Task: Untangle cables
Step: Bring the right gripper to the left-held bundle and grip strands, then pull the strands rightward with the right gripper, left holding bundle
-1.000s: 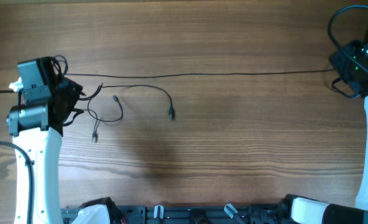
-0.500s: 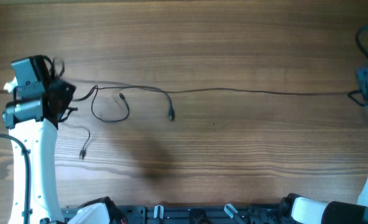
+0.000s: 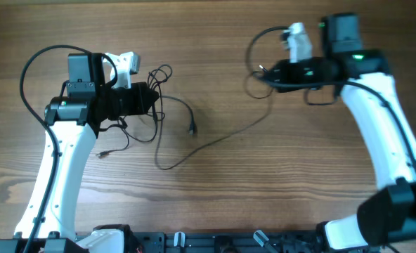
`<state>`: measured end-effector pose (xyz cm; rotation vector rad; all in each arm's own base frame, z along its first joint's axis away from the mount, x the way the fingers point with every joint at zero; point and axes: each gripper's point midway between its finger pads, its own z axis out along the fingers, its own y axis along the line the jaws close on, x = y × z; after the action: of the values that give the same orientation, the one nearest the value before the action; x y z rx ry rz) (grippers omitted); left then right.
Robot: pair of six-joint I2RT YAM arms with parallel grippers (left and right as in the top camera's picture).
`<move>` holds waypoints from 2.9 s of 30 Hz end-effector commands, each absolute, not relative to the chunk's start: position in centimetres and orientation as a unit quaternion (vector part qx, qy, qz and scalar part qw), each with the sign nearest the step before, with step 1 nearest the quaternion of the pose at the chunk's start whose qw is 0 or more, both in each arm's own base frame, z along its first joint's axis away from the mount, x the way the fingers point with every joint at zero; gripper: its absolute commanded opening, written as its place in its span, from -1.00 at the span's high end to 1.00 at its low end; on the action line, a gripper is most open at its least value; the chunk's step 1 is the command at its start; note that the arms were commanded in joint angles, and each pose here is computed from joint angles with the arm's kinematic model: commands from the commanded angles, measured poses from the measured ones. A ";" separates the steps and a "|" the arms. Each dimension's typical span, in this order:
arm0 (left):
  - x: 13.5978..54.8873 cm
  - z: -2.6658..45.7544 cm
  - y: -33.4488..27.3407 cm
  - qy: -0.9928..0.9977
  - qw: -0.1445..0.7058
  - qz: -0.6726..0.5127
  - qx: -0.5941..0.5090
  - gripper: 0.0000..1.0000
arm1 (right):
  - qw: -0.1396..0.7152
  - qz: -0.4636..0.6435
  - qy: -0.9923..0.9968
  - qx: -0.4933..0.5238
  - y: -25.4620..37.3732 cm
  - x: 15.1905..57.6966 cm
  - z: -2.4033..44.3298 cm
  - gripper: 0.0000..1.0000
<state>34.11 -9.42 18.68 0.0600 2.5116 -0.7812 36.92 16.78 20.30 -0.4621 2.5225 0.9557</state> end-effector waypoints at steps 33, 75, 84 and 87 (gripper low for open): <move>36.1 17.0 -4.3 0.781 0.168 -0.267 -0.539 0.92 | 0.021 0.524 0.829 -0.192 40.2 29.2 17.3 -0.43; 37.3 19.7 -27.0 0.821 0.105 -0.487 -0.279 -0.72 | 0.355 0.282 0.872 -0.183 16.8 37.7 28.1 0.91; 40.4 17.3 -30.2 0.780 0.122 -0.502 -0.352 -0.68 | 0.327 0.281 0.884 -0.178 16.6 36.8 27.1 0.91; 40.5 17.5 -30.5 0.780 0.129 -0.505 -0.347 -0.16 | 0.324 0.297 0.879 -0.184 17.1 36.4 27.3 0.91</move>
<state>39.98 -30.56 17.75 -0.9827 2.2940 -1.4994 36.96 16.45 26.16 -0.4601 2.3397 0.7265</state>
